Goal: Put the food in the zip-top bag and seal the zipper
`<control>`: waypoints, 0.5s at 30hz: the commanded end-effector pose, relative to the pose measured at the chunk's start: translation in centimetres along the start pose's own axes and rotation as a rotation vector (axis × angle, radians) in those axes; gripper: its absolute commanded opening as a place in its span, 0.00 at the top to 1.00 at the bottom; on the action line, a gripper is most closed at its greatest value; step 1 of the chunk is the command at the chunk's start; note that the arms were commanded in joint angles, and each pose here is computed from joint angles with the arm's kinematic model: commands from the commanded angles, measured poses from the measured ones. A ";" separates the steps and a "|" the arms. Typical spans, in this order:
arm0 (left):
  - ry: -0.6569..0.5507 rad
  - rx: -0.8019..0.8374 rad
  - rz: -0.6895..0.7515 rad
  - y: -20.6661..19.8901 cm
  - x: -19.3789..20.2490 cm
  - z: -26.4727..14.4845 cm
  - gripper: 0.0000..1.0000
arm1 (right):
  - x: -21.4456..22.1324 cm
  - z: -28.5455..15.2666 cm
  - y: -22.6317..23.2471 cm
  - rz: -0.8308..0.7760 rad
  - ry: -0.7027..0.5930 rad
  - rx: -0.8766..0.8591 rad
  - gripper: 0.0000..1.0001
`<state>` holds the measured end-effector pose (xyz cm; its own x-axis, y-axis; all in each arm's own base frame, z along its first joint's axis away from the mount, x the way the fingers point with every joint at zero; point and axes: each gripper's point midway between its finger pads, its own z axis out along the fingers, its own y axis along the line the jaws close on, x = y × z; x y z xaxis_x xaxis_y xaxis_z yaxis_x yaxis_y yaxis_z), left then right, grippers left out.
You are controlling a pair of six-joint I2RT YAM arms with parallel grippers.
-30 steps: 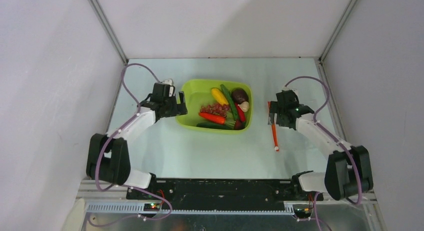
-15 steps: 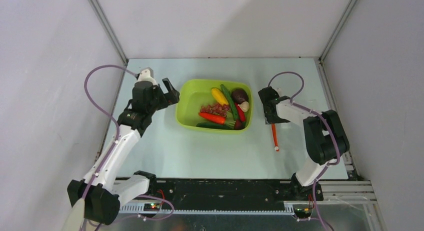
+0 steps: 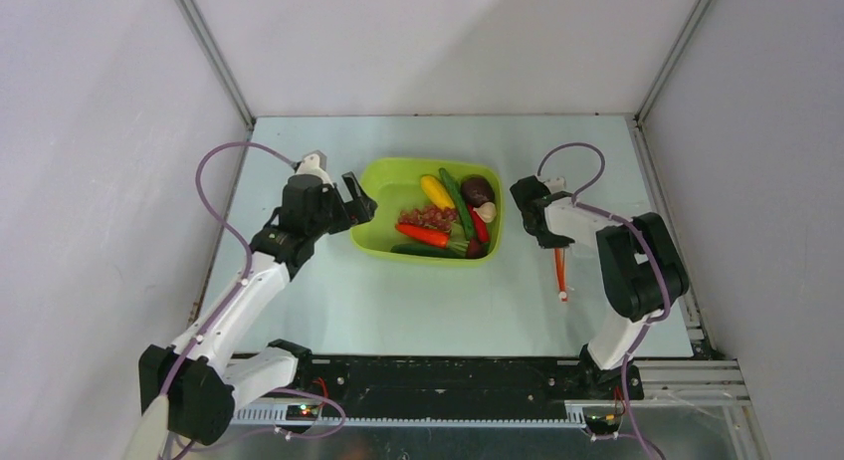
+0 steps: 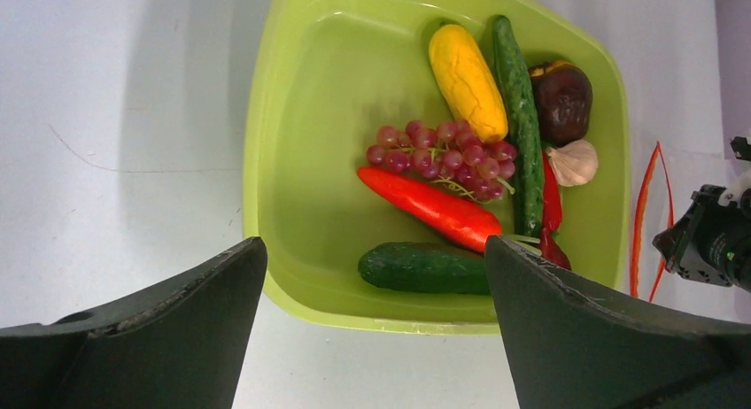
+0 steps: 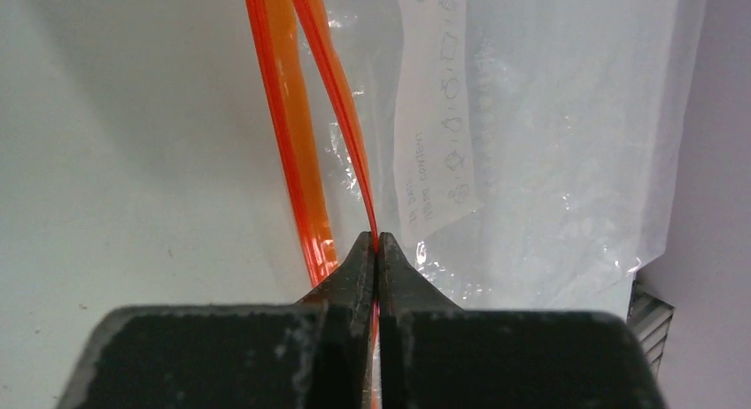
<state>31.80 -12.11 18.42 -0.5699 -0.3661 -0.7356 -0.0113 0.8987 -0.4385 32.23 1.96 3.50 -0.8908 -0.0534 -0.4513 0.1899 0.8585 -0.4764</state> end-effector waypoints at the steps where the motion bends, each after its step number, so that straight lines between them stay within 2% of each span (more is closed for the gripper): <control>1: -0.037 0.085 0.002 -2.2 -1.1 -0.7 0.00 | -2.8 -2.0 -2.3 0.105 -0.098 0.072 1.00; 4: -0.044 0.111 0.011 -2.8 -1.2 -1.3 0.00 | -3.5 -3.5 -3.5 0.139 -0.142 0.084 1.00; 8: -0.050 0.174 0.032 -4.2 -1.3 -2.2 0.00 | -4.5 -6.9 -4.4 0.169 -0.211 0.009 1.00; 10: -0.045 0.230 0.045 -5.6 -1.4 -2.6 0.00 | -5.0 -9.5 -4.9 0.188 -0.262 -0.080 1.00; 15: 0.026 0.415 0.079 -10.9 -0.4 -3.4 0.00 | -3.9 -13.9 -3.9 0.188 -0.280 -0.316 1.00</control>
<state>29.94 -16.40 21.01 -0.5848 -0.3222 -0.7444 0.1752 0.8459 -0.5038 30.99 3.67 15.48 -0.6990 0.0023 -0.7151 0.2608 0.9319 -0.2519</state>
